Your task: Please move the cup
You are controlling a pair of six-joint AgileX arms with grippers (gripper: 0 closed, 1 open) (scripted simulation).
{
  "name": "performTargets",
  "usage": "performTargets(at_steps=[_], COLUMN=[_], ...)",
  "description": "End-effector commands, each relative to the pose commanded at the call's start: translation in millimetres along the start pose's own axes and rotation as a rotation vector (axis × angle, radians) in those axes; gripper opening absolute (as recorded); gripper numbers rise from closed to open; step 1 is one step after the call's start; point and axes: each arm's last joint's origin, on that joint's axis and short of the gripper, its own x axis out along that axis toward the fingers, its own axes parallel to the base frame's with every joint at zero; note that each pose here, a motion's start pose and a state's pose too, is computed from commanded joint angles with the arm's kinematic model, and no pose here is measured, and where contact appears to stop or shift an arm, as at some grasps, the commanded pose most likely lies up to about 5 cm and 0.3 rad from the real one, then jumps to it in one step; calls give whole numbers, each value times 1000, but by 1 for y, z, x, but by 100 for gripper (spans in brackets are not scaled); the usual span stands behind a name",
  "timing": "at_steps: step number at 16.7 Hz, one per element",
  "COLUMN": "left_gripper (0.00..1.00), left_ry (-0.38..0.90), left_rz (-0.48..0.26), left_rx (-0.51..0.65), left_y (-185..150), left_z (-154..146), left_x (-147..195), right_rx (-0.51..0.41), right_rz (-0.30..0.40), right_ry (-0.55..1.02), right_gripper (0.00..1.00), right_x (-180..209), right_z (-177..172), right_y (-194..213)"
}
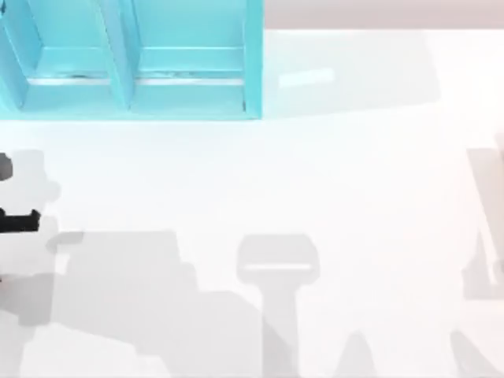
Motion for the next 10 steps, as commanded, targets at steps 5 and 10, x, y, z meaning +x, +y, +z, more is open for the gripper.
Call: performTargets(at_steps=[5, 10], left_gripper=[15, 53], left_ry=[0, 0], left_rz=[0, 0], left_rx=[0, 0], left_y=[0, 0], left_z=[0, 0], left_x=[0, 0], right_rx=[0, 0], right_rz=[0, 0], right_ry=[0, 0], right_gripper=[100, 100], right_x=[0, 0], right_z=[0, 0], right_y=[0, 0])
